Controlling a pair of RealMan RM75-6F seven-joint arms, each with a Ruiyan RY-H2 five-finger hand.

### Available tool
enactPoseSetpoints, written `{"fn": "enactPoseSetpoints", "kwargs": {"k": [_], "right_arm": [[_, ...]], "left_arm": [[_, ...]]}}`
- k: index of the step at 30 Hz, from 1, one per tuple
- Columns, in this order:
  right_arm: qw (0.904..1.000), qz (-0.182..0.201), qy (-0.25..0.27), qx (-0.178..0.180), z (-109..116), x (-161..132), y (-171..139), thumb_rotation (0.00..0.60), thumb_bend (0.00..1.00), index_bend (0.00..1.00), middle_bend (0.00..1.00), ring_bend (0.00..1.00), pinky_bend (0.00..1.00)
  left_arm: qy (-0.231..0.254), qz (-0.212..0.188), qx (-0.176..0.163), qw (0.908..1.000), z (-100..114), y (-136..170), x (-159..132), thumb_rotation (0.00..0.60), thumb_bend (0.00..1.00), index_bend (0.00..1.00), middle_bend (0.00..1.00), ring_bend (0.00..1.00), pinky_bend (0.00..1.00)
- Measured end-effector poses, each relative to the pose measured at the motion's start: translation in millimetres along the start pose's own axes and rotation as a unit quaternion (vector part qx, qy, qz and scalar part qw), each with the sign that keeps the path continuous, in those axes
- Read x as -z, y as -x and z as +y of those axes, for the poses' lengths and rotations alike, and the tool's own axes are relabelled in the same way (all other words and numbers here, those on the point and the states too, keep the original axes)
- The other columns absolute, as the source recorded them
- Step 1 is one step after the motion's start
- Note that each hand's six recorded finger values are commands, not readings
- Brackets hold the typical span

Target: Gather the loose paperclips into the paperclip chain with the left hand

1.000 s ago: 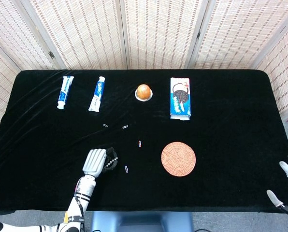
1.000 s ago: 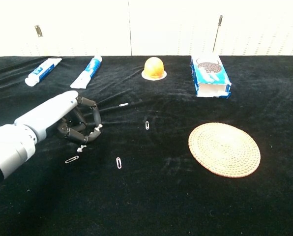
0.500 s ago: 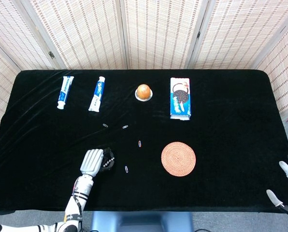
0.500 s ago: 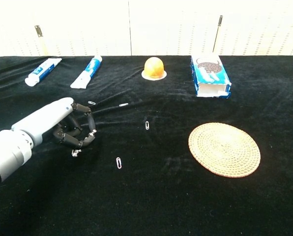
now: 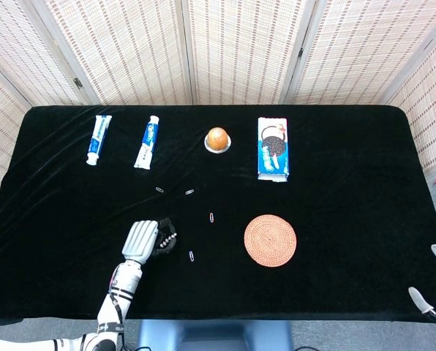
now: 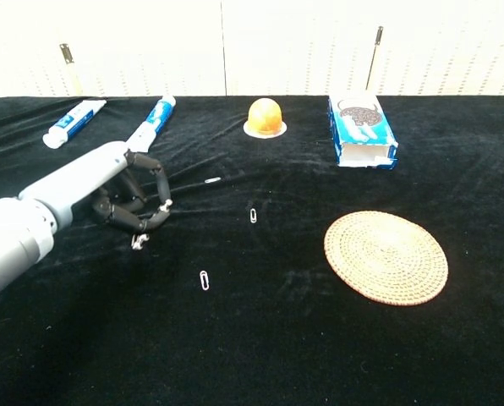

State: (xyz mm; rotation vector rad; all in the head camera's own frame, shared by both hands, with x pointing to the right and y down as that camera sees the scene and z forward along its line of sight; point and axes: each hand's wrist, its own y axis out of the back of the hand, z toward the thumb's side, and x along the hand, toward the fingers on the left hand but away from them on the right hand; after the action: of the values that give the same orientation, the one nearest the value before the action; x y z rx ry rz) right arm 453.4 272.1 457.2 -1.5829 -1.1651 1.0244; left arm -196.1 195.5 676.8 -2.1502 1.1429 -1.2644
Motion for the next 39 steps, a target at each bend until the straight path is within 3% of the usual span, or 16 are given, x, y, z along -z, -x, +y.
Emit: {"fn": "enactPoseSetpoints", "kwargs": {"k": [6, 17, 27, 32, 39], "right_arm": [[1.0, -0.003, 0.002, 0.003, 1.6, 1.3, 1.3, 0.6, 0.28, 0.0, 0.0, 0.0, 0.0], [0.9978, -0.019, 0.033, 0.055, 30.0, 14.3, -20.4, 0.6, 0.28, 0.0, 0.0, 0.0, 0.0], [0.997, -0.028, 0.027, 0.067, 31.2, 13.7, -31.7, 0.6, 0.28, 0.0, 0.0, 0.0, 0.0], [0.9969, -0.029, 0.026, 0.068, 31.2, 13.5, -33.6, 0.6, 0.28, 0.0, 0.0, 0.0, 0.0], [0.9971, -0.031, 0.026, 0.064, 29.9, 14.2, -32.7, 0.6, 0.28, 0.0, 0.0, 0.0, 0.0]], "left_arm": [[0.013, -0.017, 0.018, 0.9996, -10.6, -2.1, -15.3, 0.6, 0.56, 0.82, 1.0, 1.0, 1.0], [0.001, -0.044, 0.048, 0.9979, -41.8, -15.0, -39.9, 0.6, 0.56, 0.82, 1.0, 1.0, 1.0], [-0.004, -0.049, 0.067, 0.9966, -55.6, -10.8, -45.4, 0.6, 0.56, 0.82, 1.0, 1.0, 1.0], [-0.01, -0.048, 0.07, 0.9964, -58.0, -13.4, -44.7, 0.6, 0.56, 0.82, 1.0, 1.0, 1.0], [-0.016, -0.051, 0.044, 0.9976, -39.9, -20.8, -44.6, 0.6, 0.56, 0.82, 1.0, 1.0, 1.0]]}}
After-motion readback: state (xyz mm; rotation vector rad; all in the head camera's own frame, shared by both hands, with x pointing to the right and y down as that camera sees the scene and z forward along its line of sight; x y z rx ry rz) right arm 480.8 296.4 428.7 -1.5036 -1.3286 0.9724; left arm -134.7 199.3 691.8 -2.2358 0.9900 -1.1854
